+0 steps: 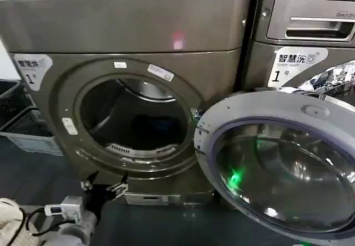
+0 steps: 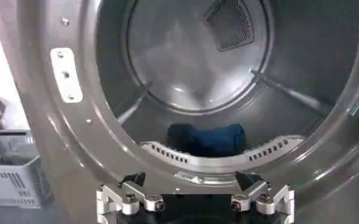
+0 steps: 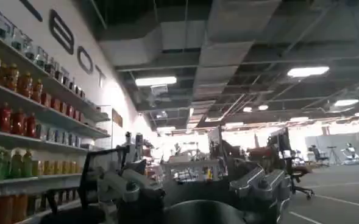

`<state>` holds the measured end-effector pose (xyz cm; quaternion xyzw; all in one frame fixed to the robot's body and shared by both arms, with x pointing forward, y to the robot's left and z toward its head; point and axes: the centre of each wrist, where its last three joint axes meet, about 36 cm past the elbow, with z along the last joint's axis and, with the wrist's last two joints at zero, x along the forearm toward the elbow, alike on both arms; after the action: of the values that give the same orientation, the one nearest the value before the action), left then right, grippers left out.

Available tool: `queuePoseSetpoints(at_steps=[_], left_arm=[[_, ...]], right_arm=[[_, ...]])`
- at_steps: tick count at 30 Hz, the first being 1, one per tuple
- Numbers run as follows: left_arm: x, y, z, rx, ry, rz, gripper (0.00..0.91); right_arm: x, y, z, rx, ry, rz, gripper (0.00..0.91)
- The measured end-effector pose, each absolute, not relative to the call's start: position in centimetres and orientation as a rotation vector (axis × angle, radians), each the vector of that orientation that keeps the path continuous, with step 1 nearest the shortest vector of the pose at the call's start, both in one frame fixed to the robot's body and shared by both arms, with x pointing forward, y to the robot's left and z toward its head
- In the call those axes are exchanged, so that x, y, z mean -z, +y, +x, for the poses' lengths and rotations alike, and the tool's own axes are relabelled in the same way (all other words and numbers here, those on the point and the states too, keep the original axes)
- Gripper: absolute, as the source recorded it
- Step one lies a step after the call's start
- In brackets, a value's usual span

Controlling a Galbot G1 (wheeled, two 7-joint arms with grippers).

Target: Grasp the clothes from the dryer.

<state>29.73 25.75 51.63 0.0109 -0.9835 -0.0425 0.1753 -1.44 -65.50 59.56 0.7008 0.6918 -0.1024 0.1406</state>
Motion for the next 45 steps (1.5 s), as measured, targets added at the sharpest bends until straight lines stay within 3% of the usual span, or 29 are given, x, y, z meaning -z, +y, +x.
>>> queuePoseSetpoints(at_steps=[45], left_arm=[[-51.26, 25.76, 29.85, 0.113, -2.776, 0.039, 0.907]], right_arm=[[-59.47, -65.42, -1.75, 0.301, 1.997, 2.034, 0.907]])
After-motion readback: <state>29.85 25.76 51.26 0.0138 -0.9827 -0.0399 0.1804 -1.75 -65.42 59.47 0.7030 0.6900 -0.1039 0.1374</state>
